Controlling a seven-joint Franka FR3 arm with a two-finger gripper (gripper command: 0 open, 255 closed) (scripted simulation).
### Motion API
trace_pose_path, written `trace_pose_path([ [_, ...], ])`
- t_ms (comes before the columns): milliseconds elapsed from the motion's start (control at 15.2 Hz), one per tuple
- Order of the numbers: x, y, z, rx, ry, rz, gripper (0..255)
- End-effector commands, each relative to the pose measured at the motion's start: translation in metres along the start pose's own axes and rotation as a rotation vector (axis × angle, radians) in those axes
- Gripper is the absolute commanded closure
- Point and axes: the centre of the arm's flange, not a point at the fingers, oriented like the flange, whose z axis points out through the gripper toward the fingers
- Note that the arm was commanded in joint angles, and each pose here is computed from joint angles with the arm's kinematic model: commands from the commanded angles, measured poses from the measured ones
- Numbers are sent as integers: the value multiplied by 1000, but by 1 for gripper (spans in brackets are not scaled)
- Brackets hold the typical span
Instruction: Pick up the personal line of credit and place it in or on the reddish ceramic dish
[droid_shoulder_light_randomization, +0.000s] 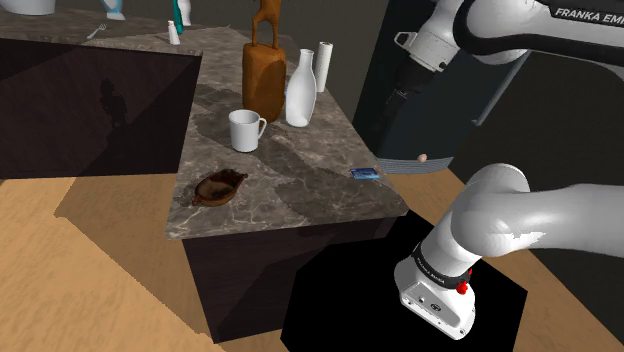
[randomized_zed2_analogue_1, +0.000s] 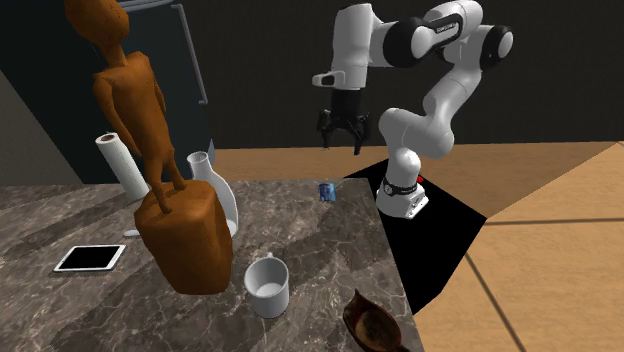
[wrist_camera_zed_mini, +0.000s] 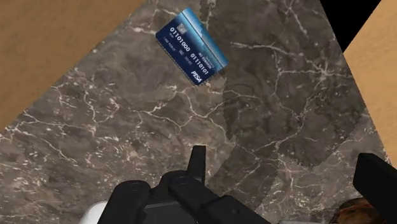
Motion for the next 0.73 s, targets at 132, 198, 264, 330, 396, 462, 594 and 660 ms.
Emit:
trace_pose_path([
  [132, -40, 30, 46, 55, 99, -237, 0],
  [198, -47, 39, 57, 68, 123, -294, 0],
  [264, -54, 47, 69, 82, 147, -350, 0],
  [330, -60, 56, 81, 96, 171, -406, 0],
  [396, -65, 65, 94, 109, 195, -463, 0],
  [462, -70, 75, 106, 123, 219, -519, 0],
  [594, -76, 93, 132, 151, 267, -632, 0],
  [660, -77, 95, 136, 154, 272, -645, 0],
])
